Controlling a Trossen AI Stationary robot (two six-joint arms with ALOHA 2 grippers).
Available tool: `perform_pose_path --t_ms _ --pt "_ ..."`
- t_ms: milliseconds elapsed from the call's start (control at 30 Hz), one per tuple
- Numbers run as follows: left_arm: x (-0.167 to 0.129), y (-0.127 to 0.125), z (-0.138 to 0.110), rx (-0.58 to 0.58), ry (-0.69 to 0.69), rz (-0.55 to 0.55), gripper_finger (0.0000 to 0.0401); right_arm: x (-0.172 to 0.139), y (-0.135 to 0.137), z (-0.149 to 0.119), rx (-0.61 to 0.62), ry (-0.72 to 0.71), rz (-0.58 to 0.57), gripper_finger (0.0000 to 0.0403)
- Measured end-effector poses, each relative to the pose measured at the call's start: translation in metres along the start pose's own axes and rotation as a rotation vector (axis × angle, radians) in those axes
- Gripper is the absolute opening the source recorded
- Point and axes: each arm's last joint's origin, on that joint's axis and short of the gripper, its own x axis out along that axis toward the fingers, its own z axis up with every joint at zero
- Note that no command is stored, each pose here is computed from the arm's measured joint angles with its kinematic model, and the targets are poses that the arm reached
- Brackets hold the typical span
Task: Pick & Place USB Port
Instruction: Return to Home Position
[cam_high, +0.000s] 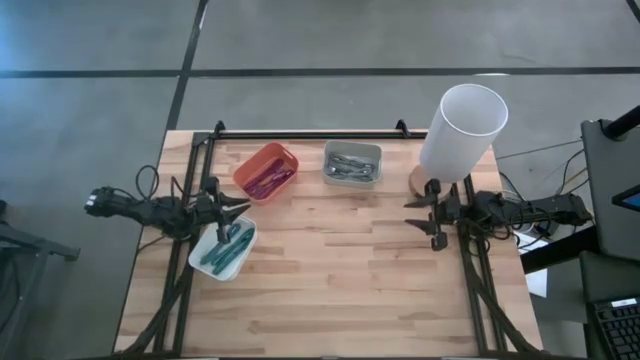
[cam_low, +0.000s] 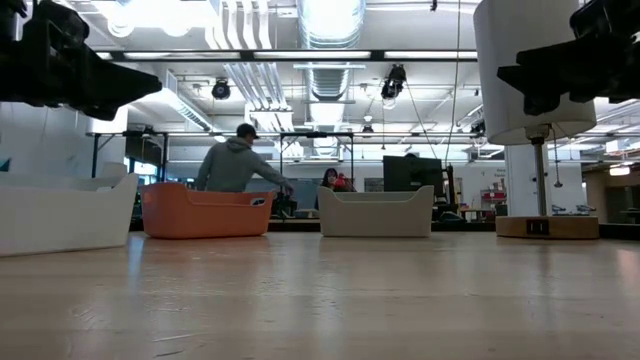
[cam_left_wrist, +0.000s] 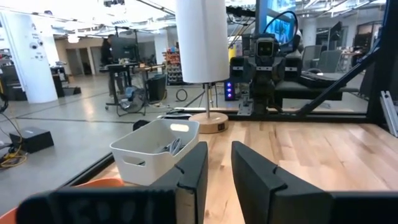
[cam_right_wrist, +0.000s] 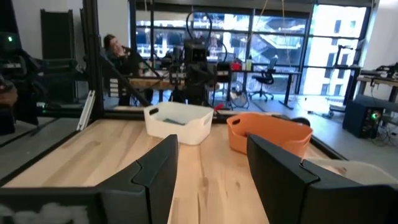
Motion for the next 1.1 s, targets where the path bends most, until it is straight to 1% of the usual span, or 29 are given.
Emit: perform_pose_path --t_ms 367,567,1100 --pt "0.000 0.000 0.000 0.007 0.006 0.003 0.0078 0.000 0.000 -0.010 -0.009 0.099 0.002 0.0189" --pt "0.000 0.000 0.000 -0.009 0.003 0.004 0.0078 -0.001 0.000 -0.011 -0.010 0.110 0.003 0.0189" --pt "0.000 0.000 0.001 -0.012 -0.001 0.008 0.0078 -0.002 0.000 -0.019 -0.027 0.202 0.005 0.0189"
